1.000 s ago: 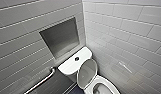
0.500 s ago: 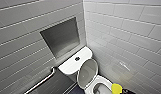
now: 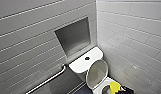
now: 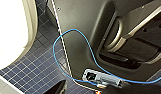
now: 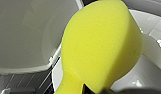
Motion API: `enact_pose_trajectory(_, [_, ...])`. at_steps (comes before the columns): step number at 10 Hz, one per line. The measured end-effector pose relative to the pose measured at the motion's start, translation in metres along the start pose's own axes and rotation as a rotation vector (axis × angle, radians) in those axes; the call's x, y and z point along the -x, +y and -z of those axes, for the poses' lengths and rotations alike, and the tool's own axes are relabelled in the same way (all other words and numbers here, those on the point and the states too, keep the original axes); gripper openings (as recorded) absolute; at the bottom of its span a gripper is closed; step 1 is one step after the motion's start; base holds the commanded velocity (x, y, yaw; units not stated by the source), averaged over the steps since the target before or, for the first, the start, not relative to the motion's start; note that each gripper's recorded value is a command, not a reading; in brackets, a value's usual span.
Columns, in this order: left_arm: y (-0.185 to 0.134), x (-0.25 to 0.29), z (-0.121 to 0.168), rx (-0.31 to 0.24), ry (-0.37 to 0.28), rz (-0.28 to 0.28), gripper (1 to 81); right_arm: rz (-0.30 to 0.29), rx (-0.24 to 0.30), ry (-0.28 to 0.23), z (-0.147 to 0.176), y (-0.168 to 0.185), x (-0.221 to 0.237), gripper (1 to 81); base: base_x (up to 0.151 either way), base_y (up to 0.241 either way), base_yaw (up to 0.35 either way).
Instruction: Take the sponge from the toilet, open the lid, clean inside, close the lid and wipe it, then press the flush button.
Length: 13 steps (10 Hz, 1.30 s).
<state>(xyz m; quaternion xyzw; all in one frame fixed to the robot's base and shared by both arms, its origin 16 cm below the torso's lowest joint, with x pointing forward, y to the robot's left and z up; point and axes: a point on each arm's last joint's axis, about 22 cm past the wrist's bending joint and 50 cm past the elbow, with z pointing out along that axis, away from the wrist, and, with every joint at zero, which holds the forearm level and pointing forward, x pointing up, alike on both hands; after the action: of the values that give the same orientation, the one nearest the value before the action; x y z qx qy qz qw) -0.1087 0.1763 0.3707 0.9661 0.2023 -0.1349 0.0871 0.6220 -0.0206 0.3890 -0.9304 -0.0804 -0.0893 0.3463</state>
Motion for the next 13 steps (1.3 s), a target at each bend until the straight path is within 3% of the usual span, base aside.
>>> enact_pose_trajectory(3, [-0.001,0.017,0.002,-0.005,0.021,0.085,81.1,0.066,-0.069,-0.025,-0.037,-0.055,-0.024,1.0,0.0,0.0,0.0])
enact_pose_trajectory(5, [0.005,0.024,0.003,-0.002,0.01,0.098,81.1,0.067,-0.09,-0.012,-0.044,-0.062,-0.04,1.0,0.0,0.0,0.0])
enact_pose_trajectory(10, [-0.015,0.078,0.026,-0.07,-0.124,0.132,81.1,-0.04,-0.128,-0.091,-0.1,-0.027,0.01,1.0,0.0,0.0,0.0])
enact_pose_trajectory(13, [-0.018,0.1,0.037,-0.094,-0.187,0.146,81.1,-0.107,-0.128,-0.106,-0.121,0.001,0.018,1.0,0.0,0.0,0.0])
